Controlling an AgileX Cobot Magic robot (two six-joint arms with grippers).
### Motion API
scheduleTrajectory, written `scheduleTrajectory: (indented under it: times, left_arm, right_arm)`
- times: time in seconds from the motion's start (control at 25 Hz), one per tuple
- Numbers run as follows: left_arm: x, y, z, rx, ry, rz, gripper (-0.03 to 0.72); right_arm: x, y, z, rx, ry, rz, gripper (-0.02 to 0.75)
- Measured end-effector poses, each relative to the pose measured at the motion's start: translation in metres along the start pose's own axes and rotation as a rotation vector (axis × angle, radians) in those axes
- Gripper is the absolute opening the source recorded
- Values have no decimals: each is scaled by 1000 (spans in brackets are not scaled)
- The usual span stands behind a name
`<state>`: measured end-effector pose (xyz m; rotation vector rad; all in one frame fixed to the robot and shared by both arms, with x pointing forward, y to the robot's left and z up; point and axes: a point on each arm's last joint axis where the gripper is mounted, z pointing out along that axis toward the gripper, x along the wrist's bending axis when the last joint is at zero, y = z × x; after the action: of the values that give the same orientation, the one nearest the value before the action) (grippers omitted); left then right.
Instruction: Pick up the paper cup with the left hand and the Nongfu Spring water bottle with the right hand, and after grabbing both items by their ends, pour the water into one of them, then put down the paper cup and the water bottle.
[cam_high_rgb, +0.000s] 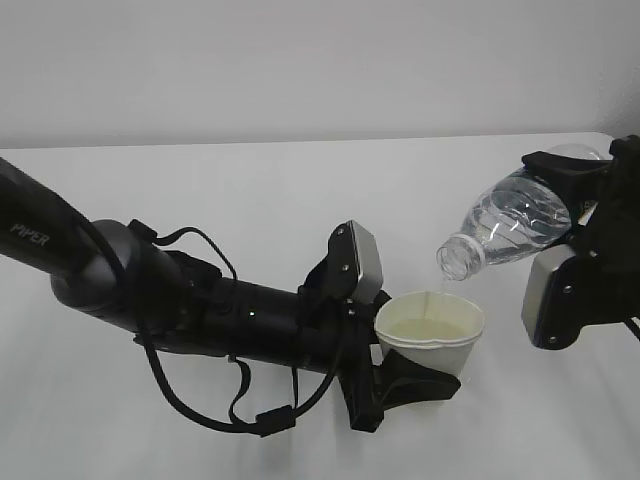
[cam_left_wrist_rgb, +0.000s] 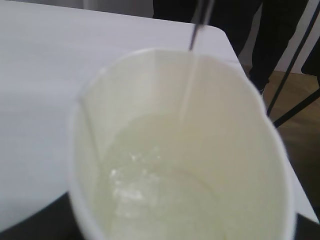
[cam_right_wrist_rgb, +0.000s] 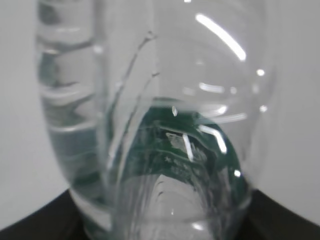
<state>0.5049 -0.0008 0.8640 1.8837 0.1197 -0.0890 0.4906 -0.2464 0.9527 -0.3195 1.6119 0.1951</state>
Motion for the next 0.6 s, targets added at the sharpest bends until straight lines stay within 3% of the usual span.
scheduleTrajectory:
  times: [0.6]
  left_arm:
    - [0, 0, 0, 1, -1, 1, 428]
  right_arm:
    - [0, 0, 0, -2, 0, -1, 419]
